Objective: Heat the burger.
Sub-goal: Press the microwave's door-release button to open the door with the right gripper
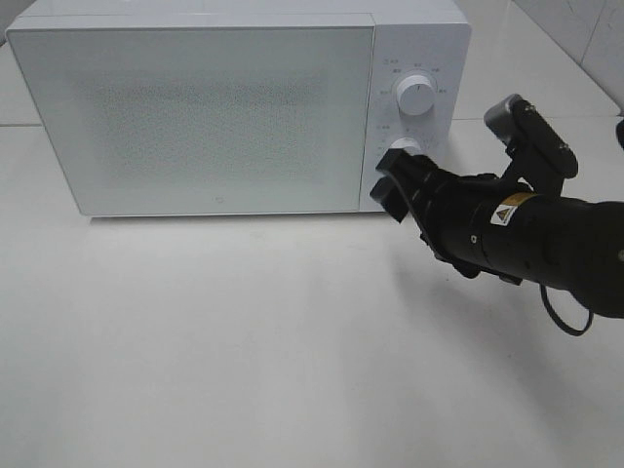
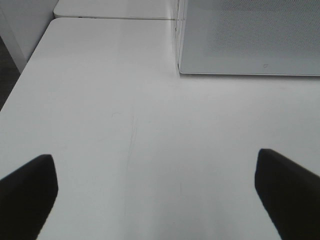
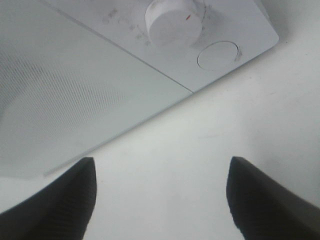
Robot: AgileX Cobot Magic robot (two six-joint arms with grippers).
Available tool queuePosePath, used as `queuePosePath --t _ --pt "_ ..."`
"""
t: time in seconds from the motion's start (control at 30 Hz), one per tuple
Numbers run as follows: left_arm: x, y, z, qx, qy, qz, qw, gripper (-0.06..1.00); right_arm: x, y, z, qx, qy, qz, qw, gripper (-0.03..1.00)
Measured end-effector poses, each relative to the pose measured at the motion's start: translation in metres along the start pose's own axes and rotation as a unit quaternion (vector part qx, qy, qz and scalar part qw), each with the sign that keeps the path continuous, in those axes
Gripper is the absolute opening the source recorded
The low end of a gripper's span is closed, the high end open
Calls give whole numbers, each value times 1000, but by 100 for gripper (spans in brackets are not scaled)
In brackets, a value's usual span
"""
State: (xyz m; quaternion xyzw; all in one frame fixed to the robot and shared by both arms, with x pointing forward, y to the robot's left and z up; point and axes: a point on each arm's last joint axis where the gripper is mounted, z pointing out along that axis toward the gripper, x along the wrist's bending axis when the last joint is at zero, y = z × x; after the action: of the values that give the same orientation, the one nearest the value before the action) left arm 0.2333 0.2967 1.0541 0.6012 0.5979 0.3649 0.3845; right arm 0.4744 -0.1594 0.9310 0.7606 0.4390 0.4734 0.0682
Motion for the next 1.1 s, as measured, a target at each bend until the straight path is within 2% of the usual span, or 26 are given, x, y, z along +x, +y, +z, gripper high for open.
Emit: queuePosePath --t 0.03,0.1,0.13,0.2,0.23,0.27,0.3,0.33,0.37,0.4,0.43,0.47,0.5,0.57,0.6,0.63,0.67,0.7,0.73,0.77,0.8,0.87,0.9,0.97,1.1 --pt "0 0 0 0 0 0 1000 99 0 0 0 0 0 0 1000 70" --pt "0 0 0 0 0 0 1000 99 -1 -3 -6 33 -15 -71 997 70" --pt "0 0 0 0 0 0 1000 99 -1 -3 -6 33 -15 -71 997 70" --pt "0 0 0 0 0 0 1000 99 -1 -9 -10 96 -33 -166 981 70" --pt "0 0 0 0 0 0 1000 99 -1 -9 -10 96 -33 -166 981 70" --pt "0 0 0 0 0 0 1000 99 2 -10 -10 114 -35 -188 975 70" --pt "0 0 0 0 0 0 1000 99 8 -11 -10 154 -35 -240 958 70" --pt "0 0 0 0 0 0 1000 99 8 -11 -10 154 -35 -240 958 70" --pt "0 0 0 0 0 0 1000 99 10 -12 -11 170 -34 -259 950 70" --pt "0 0 0 0 0 0 1000 99 16 -12 -12 204 -31 -299 931 70" --pt "0 0 0 0 0 0 1000 99 16 -12 -12 204 -31 -299 931 70" --pt "0 0 0 0 0 0 1000 99 19 -12 -13 222 -29 -316 922 70" --pt "0 0 0 0 0 0 1000 99 19 -12 -13 222 -29 -316 922 70" --pt "0 0 0 0 0 0 1000 99 26 -12 -18 288 -37 -366 884 70" --pt "0 0 0 0 0 0 1000 99 26 -12 -18 288 -37 -366 884 70" --pt "0 0 0 0 0 0 1000 99 27 -12 -19 301 -41 -376 875 70" --pt "0 0 0 0 0 0 1000 99 26 -12 -23 333 -54 -393 856 70" --pt "0 0 0 0 0 0 1000 99 26 -12 -23 333 -54 -393 856 70" --pt "0 0 0 0 0 0 1000 99 26 -11 -25 350 -62 -401 844 70" --pt "0 0 0 0 0 0 1000 99 24 -11 -30 382 -80 -412 824 70" --pt "0 0 0 0 0 0 1000 99 24 -11 -30 382 -80 -412 824 70" --pt "0 0 0 0 0 0 1000 99 19 -11 -37 417 -104 -420 799 70" --pt "0 0 0 0 0 0 1000 99 19 -11 -37 417 -104 -420 799 70" --pt "0 0 0 0 0 0 1000 99 18 -10 -47 437 -117 -422 786 70" --pt "0 0 0 0 0 0 1000 99 21 -5 -60 439 -116 -424 784 70"
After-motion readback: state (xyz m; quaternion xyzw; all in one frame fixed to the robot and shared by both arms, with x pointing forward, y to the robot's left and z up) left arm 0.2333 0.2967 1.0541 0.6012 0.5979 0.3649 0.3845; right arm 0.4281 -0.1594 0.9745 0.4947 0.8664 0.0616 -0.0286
